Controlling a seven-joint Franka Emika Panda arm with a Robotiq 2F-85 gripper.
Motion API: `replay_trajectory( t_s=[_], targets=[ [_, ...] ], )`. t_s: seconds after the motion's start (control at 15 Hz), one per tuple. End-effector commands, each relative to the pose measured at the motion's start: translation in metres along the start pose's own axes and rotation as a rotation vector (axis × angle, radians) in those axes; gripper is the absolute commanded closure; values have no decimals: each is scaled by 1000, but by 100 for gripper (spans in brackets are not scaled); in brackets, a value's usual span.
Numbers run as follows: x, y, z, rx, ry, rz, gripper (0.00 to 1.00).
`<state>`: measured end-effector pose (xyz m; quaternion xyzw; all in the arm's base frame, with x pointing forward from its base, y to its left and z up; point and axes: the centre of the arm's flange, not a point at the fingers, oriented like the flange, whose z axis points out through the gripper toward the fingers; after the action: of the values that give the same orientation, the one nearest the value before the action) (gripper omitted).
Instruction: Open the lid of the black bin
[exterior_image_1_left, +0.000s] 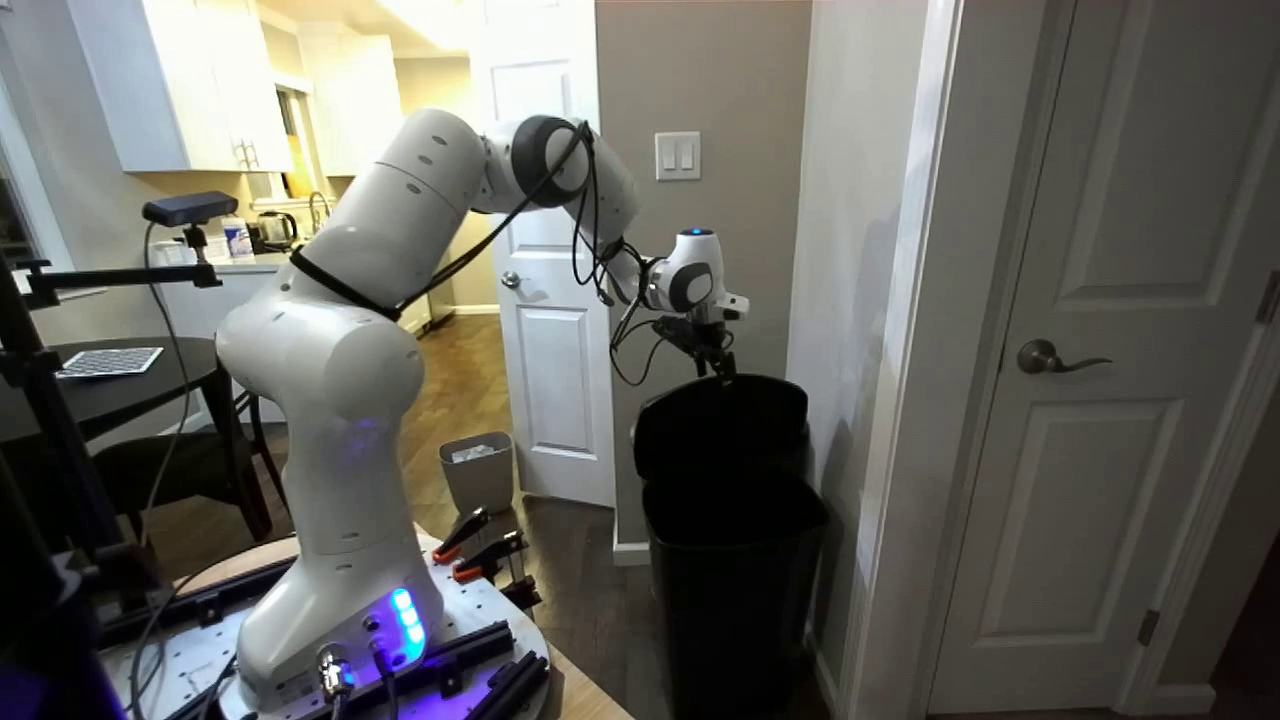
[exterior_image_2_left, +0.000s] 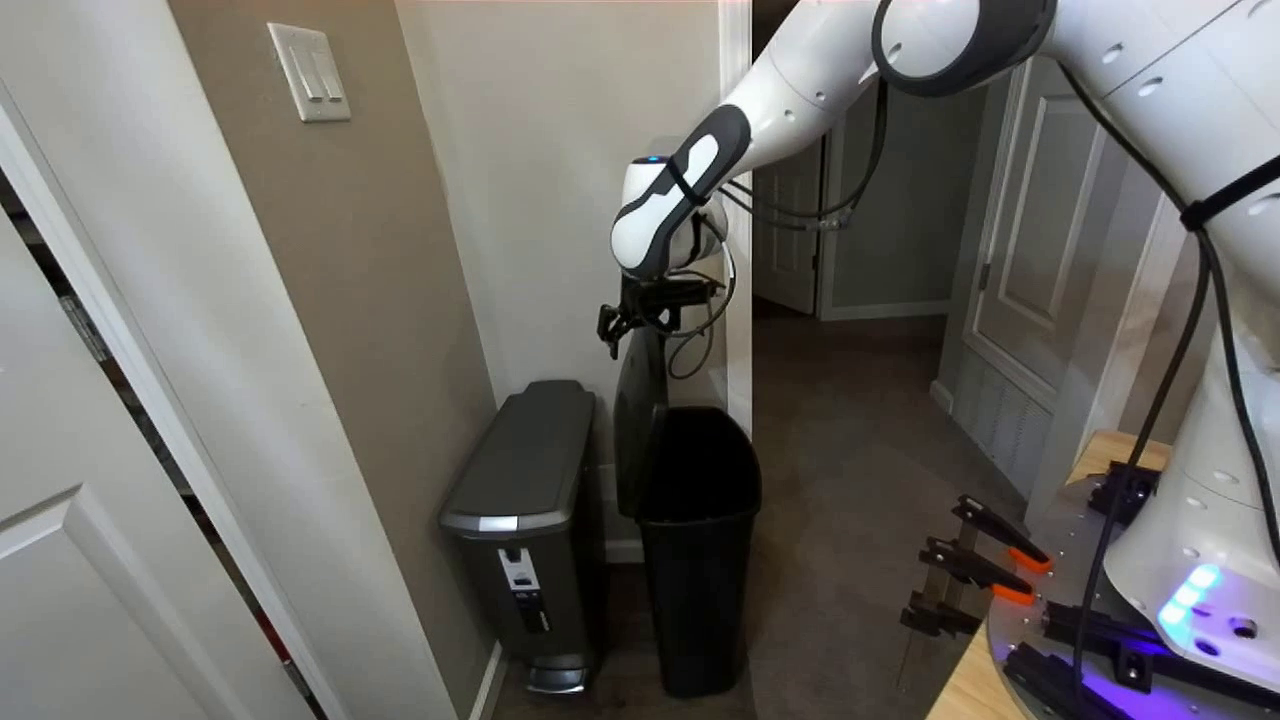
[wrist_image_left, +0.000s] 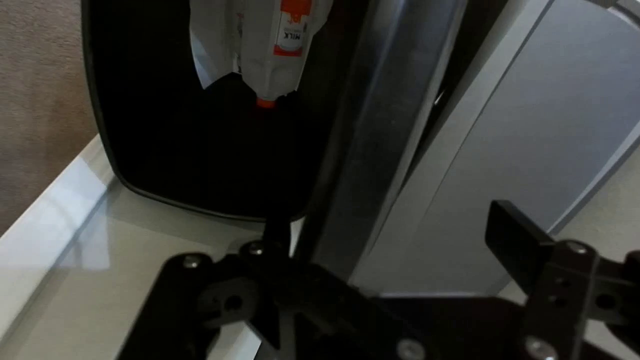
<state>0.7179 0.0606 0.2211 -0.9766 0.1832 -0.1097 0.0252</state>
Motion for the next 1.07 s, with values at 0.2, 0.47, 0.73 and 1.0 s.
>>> replay_trajectory(
  t_s=[0.2, 0.47, 0.73, 1.0],
  targets=[
    [-32, -172, 44, -18, -105, -4, 0],
    [-45, -210, 52, 3, -134, -7, 0],
    [-67, -192, 46, 3, -118, -36, 0],
    [-66, -191, 46, 3, -118, -35, 0]
  ],
)
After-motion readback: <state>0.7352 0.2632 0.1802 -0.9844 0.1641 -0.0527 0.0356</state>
